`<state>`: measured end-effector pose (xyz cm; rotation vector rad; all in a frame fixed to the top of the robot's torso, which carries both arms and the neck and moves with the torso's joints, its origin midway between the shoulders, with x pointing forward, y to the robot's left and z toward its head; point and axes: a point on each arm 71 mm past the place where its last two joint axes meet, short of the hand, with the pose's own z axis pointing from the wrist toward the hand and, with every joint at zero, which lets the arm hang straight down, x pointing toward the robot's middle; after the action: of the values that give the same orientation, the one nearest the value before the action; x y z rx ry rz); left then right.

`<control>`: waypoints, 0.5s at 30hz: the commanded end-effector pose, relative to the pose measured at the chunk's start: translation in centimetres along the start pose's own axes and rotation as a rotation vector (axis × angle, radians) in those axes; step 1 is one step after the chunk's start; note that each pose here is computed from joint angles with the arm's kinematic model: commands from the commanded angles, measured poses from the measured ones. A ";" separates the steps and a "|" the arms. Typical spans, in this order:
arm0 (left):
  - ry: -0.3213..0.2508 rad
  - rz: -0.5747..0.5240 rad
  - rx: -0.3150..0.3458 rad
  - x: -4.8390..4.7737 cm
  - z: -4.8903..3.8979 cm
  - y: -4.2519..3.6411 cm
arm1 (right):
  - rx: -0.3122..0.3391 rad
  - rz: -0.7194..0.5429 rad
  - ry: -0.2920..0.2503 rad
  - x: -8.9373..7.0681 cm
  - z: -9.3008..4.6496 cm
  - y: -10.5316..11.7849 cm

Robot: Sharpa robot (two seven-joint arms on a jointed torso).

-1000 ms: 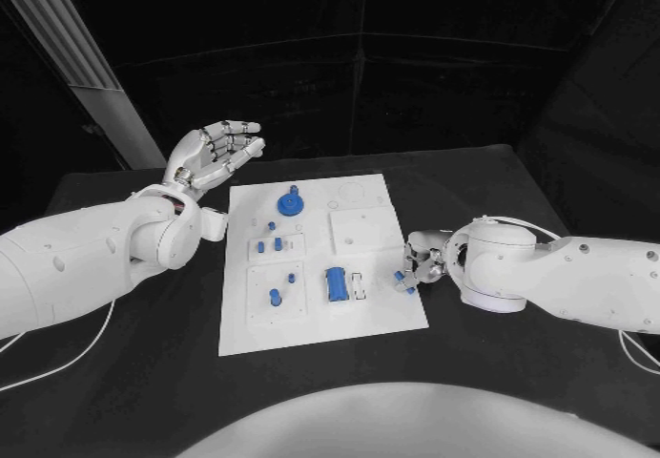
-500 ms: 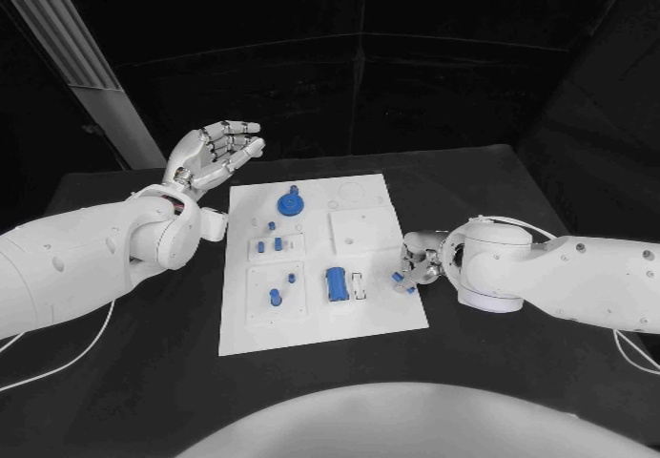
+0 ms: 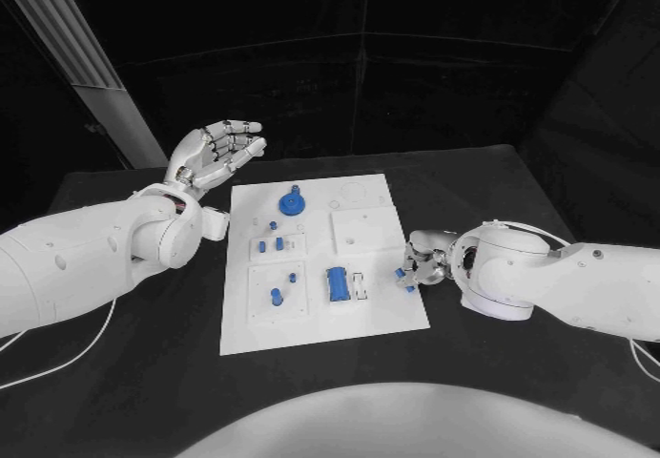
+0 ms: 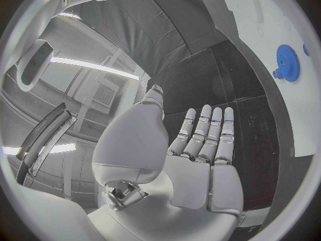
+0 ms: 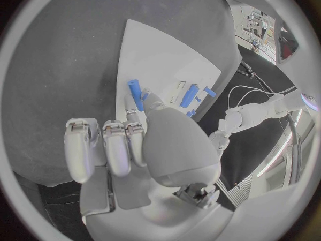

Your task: Assemble the parts on the task board

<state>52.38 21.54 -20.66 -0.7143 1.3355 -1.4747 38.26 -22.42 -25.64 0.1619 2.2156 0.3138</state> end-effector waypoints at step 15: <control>0.007 -0.009 0.172 0.15 0.07 -1.25 | -0.106 0.297 0.034 0.5 -1.4 0.4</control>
<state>52.43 21.43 -20.70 -0.7136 1.3363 -1.4755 36.91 -22.49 -25.25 0.3571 2.2138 0.5078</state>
